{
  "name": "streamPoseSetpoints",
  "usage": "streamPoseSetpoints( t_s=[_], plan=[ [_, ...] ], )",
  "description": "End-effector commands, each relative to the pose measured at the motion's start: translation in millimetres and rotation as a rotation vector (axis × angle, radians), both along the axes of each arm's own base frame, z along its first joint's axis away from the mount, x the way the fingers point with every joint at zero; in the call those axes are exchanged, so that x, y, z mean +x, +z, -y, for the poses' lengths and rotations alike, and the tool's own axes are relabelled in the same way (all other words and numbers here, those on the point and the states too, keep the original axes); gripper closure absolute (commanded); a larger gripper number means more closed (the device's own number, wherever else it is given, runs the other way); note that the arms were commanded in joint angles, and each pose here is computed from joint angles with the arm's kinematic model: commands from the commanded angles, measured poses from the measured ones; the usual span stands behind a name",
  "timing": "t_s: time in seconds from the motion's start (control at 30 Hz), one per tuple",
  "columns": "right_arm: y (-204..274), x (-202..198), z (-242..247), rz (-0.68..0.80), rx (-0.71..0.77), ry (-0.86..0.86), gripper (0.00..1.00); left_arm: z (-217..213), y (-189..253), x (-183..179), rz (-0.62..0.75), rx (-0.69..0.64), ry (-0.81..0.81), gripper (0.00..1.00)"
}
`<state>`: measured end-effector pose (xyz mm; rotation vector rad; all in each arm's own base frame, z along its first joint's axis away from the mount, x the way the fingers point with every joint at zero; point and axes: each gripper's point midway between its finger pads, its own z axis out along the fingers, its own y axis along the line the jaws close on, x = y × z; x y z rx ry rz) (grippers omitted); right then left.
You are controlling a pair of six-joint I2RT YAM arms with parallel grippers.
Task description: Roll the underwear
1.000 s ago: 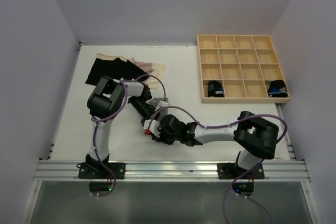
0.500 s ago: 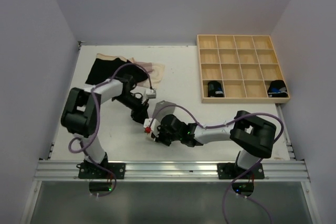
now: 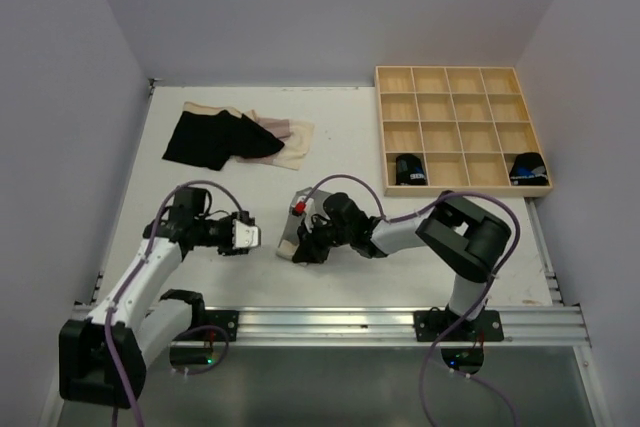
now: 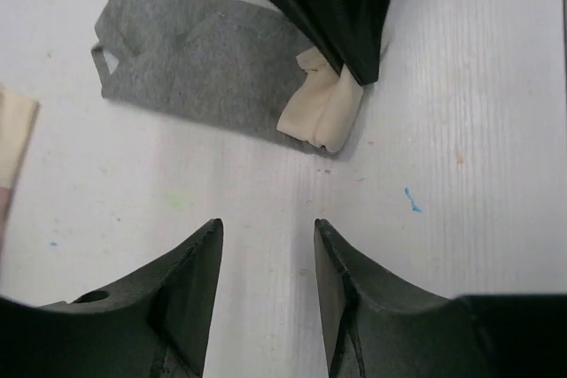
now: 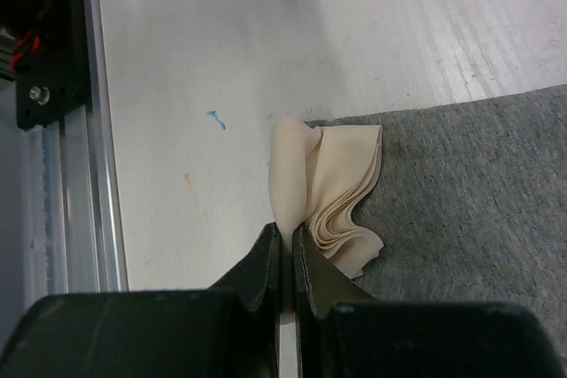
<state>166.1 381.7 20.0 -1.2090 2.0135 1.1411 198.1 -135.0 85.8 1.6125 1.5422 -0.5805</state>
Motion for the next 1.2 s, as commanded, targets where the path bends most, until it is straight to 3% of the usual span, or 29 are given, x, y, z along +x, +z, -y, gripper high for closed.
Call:
streamPoseSetpoints(
  t_s=[0.0,0.1,0.23,0.37,0.93,1.13,1.17],
  plan=[
    [-17,-9,-1,-0.154,0.018,0.001,1.0,-2,-12,-8,0.29,0.064,-0.173,0.49],
    [-22,-5,-5,-0.216,0.055,-0.014,1.0,1,-15,-13,0.472,0.106,-0.259,0.48],
    [-21,-1,-5,-0.274,0.107,-0.047,1.0,13,-25,-23,0.573,0.127,-0.352,0.48],
    [-23,-3,-3,-0.29,0.119,-0.056,1.0,31,-29,-30,0.581,0.115,-0.435,0.48],
    [-29,-6,-3,-0.33,0.125,-0.051,1.0,56,-45,-5,0.553,0.182,-0.465,0.54],
    [-23,-6,-2,-0.317,0.132,-0.053,1.0,54,-61,-4,0.481,0.236,-0.474,0.73],
    [-22,-6,-2,-0.312,0.134,-0.054,0.99,56,-59,0,0.47,0.245,-0.47,0.83]
  ],
)
